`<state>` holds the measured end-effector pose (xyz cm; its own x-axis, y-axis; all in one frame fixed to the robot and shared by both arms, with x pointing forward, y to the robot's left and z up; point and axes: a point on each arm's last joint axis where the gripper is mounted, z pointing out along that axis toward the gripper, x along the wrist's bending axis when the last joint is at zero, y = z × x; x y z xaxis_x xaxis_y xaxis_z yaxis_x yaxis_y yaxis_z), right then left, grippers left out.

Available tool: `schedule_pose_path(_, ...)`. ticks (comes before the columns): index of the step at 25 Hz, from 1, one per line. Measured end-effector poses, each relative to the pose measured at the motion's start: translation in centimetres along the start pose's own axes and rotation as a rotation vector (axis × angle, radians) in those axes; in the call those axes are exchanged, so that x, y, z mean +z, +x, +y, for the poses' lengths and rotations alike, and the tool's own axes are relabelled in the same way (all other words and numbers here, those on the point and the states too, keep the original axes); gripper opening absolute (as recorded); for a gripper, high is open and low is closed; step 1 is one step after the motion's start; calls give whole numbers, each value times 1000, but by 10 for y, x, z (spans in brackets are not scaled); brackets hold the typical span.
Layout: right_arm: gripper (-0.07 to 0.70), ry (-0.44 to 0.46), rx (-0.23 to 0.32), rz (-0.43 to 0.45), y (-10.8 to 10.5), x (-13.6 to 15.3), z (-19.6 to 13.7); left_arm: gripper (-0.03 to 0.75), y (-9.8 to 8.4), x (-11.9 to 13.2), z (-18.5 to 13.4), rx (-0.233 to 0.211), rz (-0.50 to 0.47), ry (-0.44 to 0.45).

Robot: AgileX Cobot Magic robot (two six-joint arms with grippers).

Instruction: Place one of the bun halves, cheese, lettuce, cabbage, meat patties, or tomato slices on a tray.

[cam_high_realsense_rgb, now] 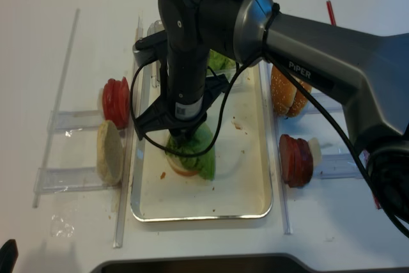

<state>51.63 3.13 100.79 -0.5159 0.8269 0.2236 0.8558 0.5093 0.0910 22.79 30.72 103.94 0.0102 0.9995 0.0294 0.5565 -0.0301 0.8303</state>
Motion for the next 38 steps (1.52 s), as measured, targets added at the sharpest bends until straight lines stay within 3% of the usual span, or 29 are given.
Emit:
schedule_pose_path(4,521,6,1,-3,0,-2,0,356,0,0,0,0,0,0)
schedule_pose_path(7,602,-30,-9,1,3,-11,5,356,0,0,0,0,0,0)
schedule_pose_path(14,625,-116,-30,-2,7,-38,11,356,0,0,0,0,0,0)
schedule_pose_path(18,626,-162,14,0,-7,-59,12,356,0,0,0,0,0,0)
schedule_pose_path(29,626,-335,170,-86,-86,-139,-5,356,0,0,0,1,2,0)
schedule_pose_path(38,626,-353,393,-230,-179,-177,-73,355,0,0,0,1,2,0)
